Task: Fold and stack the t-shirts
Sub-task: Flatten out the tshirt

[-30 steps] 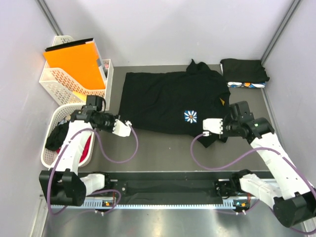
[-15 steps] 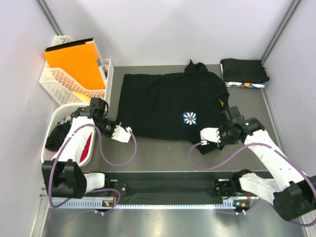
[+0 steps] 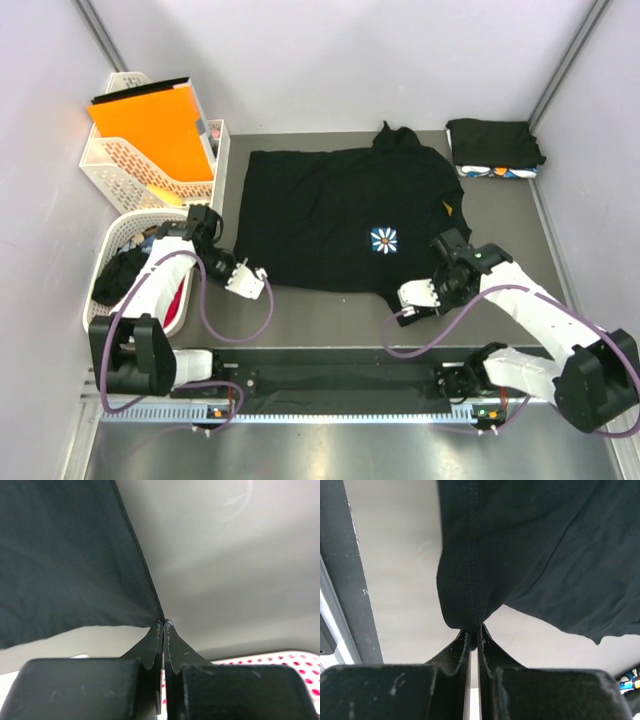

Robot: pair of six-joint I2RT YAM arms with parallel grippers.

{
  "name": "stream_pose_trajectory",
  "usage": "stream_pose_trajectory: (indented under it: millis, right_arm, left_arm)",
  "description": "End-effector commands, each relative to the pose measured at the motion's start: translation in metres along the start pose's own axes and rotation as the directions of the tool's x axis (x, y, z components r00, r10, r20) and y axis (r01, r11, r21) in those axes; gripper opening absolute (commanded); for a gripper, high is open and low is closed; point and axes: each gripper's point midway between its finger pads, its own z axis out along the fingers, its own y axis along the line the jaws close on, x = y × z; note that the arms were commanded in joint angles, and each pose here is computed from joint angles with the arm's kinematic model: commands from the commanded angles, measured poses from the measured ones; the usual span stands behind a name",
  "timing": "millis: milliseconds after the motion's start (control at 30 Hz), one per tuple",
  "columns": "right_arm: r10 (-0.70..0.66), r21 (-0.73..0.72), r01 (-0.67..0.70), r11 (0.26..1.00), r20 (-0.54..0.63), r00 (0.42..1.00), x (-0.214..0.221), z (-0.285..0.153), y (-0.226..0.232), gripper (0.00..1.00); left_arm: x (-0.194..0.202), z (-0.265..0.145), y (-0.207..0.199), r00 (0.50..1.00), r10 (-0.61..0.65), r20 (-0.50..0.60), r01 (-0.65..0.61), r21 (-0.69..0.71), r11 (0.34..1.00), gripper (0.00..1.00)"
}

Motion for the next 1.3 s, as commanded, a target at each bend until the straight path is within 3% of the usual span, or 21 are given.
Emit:
stream_pose_trajectory:
  millis: [0,367,1000,1033,1100,1133,1200,1267]
  right_arm:
    - [-0.06,-0.01,0.06,0.998,0.002,0.998,-0.005,0.004,-0.004,0.0]
    - [-0.175,-0.08,0.174,0.981,-0.002,0.985,-0.006,0.007,0.009,0.0]
    - [-0.24,-0.162,0.241,0.957,0.026,0.97,-0.016,0.015,0.036,0.0]
    - [-0.231,-0.159,0.231,0.96,0.021,0.973,-0.016,0.014,0.035,0.08]
    - [-0.225,-0.159,0.225,0.961,0.02,0.974,-0.017,0.011,0.033,0.38]
    - [-0.218,-0.157,0.219,0.963,0.022,0.976,-0.018,0.01,0.032,0.64]
    - [-0.214,-0.128,0.217,0.968,0.035,0.976,-0.022,0.003,0.026,0.75]
    - [-0.208,-0.097,0.213,0.972,0.058,0.976,-0.027,-0.004,0.022,0.86]
  left_arm:
    - [-0.004,0.01,-0.02,0.993,0.111,0.037,-0.114,0.08,0.99,0.0]
    - [-0.003,0.016,-0.036,0.989,0.14,0.055,-0.147,0.156,0.977,0.0]
    - [-0.01,0.018,-0.06,0.977,0.195,0.088,-0.21,0.224,0.952,0.0]
    - [-0.009,0.019,-0.057,0.977,0.197,0.079,-0.21,0.209,0.955,0.01]
    - [-0.006,0.019,-0.055,0.979,0.194,0.062,-0.203,0.198,0.959,0.09]
    - [-0.005,0.017,-0.051,0.979,0.196,0.049,-0.201,0.186,0.962,0.13]
    - [-0.002,0.012,-0.045,0.982,0.189,0.024,-0.191,0.171,0.967,0.16]
    - [0.0,0.001,-0.031,0.983,0.185,-0.001,-0.183,0.129,0.975,0.32]
